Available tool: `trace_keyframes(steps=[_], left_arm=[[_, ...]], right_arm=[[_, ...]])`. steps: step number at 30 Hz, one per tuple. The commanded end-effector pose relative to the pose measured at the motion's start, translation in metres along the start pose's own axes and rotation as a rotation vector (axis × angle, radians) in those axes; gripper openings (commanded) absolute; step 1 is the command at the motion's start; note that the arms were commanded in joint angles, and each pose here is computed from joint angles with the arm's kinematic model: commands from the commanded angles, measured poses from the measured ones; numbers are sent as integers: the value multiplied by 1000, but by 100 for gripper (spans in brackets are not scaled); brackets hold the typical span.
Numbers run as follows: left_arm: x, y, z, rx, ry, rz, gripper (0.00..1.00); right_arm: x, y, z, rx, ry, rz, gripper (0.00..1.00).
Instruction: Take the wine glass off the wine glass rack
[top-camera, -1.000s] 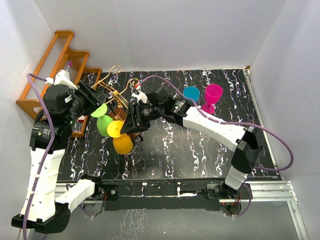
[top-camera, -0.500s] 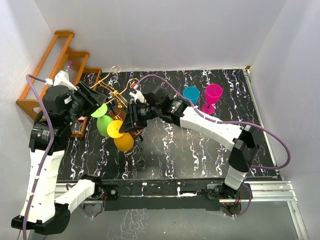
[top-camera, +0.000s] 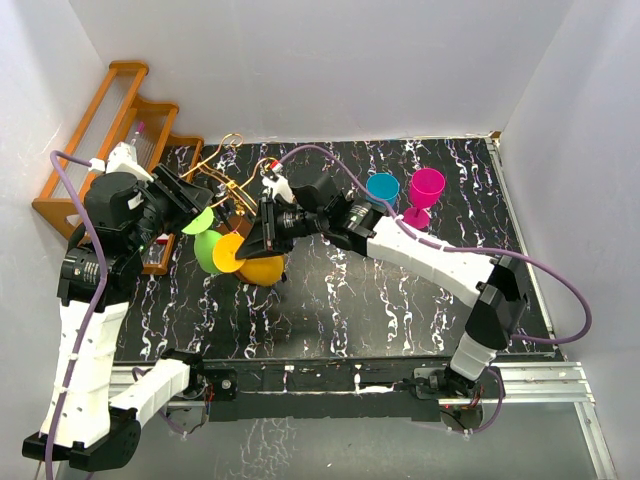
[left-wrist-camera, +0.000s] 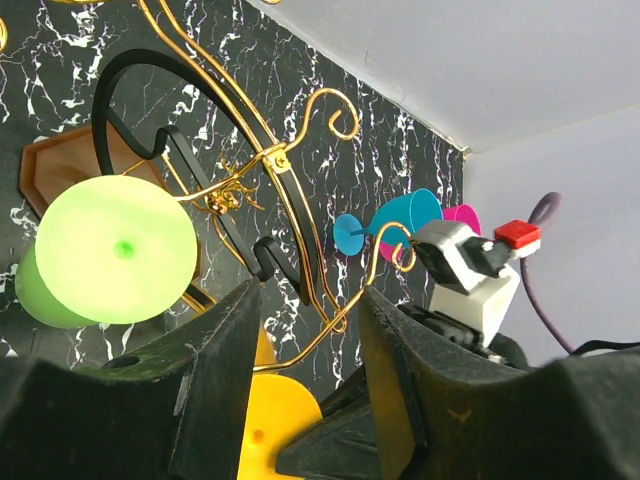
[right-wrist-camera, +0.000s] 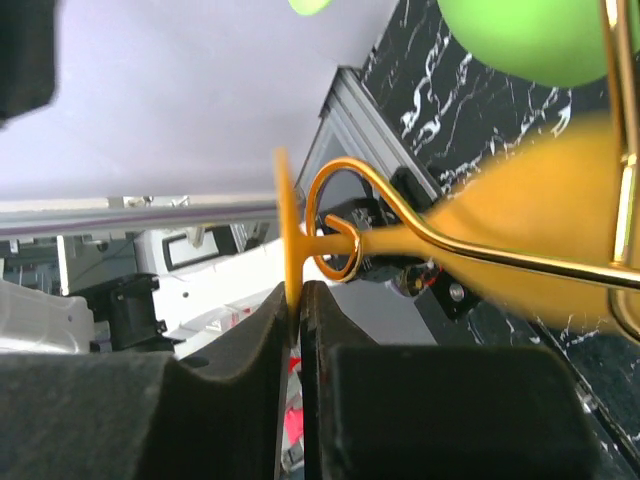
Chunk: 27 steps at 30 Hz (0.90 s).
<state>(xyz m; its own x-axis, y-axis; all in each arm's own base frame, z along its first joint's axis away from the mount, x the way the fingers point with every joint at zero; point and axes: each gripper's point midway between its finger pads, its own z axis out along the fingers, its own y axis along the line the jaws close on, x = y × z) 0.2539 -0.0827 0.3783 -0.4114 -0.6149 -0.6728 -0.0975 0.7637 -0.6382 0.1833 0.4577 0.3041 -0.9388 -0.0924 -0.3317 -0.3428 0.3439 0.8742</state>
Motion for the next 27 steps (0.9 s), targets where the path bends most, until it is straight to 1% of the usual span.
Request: trace_keyframes(steps=[1, 13, 27], left_arm=[[-2, -2, -4, 15, -16, -7, 42], [-2, -3, -7, 19, -17, -9, 42], [-1, -1, -11, 17, -24, -10, 42]], right_arm=[[-37, 54, -25, -133, -180, -58, 8], [-55, 50, -17, -119, -243, -16, 8], [-46, 58, 2, -186, -140, -22, 8]])
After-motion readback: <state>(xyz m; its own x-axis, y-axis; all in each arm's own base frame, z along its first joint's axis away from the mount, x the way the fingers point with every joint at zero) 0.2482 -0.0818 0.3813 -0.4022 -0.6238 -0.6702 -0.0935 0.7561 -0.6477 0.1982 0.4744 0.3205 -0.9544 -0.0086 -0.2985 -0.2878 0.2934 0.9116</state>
